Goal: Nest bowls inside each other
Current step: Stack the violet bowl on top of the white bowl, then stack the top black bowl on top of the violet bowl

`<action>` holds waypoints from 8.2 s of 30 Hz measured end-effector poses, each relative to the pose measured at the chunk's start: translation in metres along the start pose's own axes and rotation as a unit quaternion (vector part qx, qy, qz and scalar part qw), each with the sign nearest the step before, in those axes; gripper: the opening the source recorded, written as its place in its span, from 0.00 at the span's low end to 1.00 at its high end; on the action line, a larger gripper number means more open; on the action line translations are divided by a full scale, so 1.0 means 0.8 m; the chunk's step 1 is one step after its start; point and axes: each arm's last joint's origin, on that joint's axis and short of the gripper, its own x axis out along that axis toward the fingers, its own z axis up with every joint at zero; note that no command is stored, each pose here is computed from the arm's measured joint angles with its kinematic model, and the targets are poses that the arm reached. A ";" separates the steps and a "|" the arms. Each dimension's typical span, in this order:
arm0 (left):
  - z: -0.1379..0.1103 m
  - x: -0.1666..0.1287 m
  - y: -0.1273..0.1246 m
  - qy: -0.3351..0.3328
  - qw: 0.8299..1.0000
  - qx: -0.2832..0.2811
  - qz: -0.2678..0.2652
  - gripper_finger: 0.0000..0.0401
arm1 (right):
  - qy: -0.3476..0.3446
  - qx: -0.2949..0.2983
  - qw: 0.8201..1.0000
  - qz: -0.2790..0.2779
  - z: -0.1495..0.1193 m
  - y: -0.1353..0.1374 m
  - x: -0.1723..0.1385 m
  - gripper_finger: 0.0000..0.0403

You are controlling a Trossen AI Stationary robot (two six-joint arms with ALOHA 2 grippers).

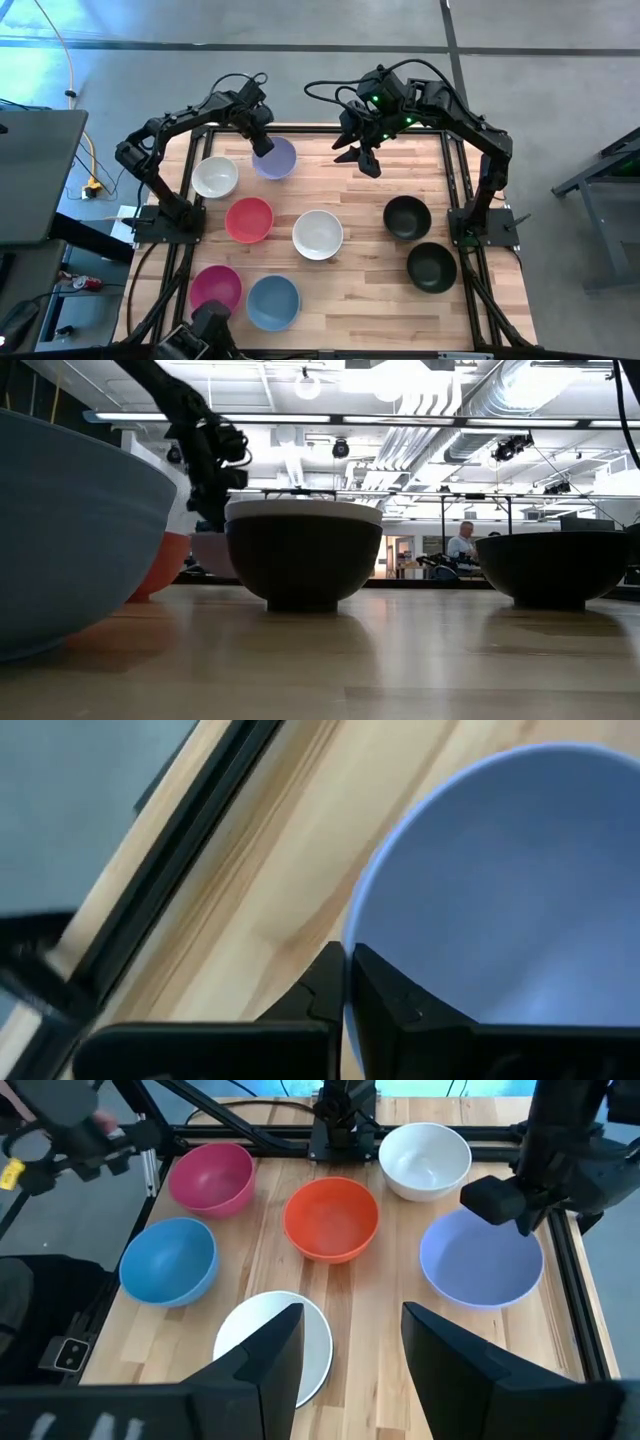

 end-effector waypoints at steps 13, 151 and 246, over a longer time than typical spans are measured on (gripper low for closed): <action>0.048 -0.048 -0.068 -0.028 0.995 0.071 -0.059 0.00 | 0.013 0.003 0.999 -0.050 -0.008 0.000 -0.026 0.40; -0.051 -0.216 -0.116 -0.271 0.945 0.174 -0.050 0.57 | 0.327 0.395 0.836 -0.196 -0.308 0.007 0.031 0.32; -0.063 -0.223 -0.118 -0.261 0.949 0.162 -0.064 0.57 | 0.325 0.477 0.794 -0.192 -0.384 0.011 0.076 0.01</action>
